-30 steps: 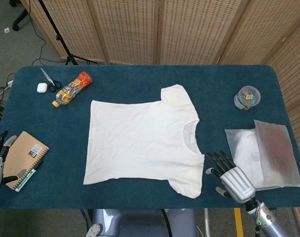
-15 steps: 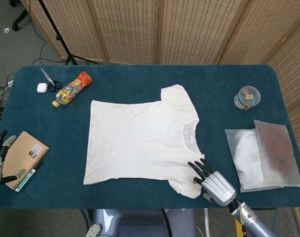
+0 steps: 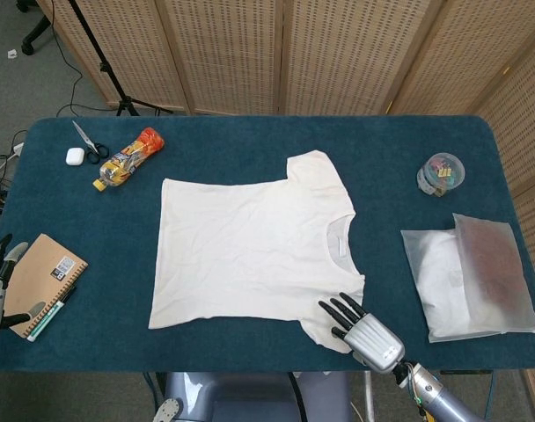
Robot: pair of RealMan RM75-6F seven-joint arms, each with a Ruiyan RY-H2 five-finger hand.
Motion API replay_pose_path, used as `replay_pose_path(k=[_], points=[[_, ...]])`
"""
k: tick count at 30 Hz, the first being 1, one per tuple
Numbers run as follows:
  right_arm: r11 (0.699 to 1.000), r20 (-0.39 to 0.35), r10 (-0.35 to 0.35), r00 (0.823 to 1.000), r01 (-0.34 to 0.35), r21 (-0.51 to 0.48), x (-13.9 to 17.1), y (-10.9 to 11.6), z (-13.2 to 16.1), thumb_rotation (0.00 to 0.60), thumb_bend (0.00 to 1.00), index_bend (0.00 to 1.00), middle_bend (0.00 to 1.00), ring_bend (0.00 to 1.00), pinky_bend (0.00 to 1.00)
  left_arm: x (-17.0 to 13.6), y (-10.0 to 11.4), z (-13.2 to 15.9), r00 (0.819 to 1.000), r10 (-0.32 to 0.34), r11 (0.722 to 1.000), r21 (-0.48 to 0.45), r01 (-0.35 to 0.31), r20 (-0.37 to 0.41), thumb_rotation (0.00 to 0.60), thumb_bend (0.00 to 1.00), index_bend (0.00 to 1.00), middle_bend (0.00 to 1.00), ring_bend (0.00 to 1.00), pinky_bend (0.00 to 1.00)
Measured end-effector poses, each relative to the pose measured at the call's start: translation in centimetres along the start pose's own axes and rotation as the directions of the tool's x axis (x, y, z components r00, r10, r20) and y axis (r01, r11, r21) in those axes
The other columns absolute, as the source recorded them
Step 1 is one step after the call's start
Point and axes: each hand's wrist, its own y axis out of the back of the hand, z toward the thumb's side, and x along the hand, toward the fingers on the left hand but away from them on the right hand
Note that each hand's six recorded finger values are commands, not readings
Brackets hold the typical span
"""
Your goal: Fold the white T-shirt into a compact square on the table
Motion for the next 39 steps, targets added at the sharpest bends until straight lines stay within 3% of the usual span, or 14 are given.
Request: replay_pose_path(k=[17,28,31,33,36,39], points=[[1.000,-0.015,-0.017,1.000,0.017,0.004,-1.3,-0.8,-0.1,0.600,0.44,0.51,0.03,0.00,0.00,0.2,-0.5,0.0,1.000,-0.014,1.000,0.009,0.014,-0.005,0.600,0.00,0.00,0.00,0.00,0.00],[0.999,-0.015,-0.043,0.999,0.042,-0.011,-1.4,-0.4,-0.3,0.600,0.47,0.57,0.04,0.00,0.00,0.3,-1.1,0.9,0.999,-0.033,0.999,0.011,0.033,0.027,0.600,0.00,0.00,0.00,0.00,0.00],[0.998,-0.015,-0.053,0.999,0.052,-0.017,-1.4,-0.2,-0.3,0.600,0.47,0.57,0.04,0.00,0.00,0.5,-1.5,1.7,0.996,-0.049,0.999,0.021,0.047,0.078,0.600,0.00,0.07,0.00,0.00,0.00],[0.998,-0.015,-0.058,0.998,0.058,-0.021,-1.4,-0.1,-0.4,0.600,0.49,0.57,0.04,0.00,0.00,0.7,-1.9,2.5,0.990,-0.060,0.998,0.029,0.056,0.128,0.600,0.01,0.19,0.00,0.00,0.00],[0.997,-0.009,-0.066,0.998,0.066,-0.038,-1.4,0.2,-0.5,0.600,0.51,0.57,0.04,0.00,0.00,1.0,-2.8,4.3,0.967,-0.082,0.996,0.043,0.074,0.240,0.600,0.01,0.31,0.00,0.00,0.00],[0.995,0.001,-0.072,0.997,0.072,-0.071,-1.4,0.5,-0.6,0.600,0.52,0.57,0.04,0.00,0.00,1.2,-4.8,6.8,0.917,-0.124,0.992,0.064,0.108,0.378,0.600,0.03,0.36,0.00,0.00,0.00]])
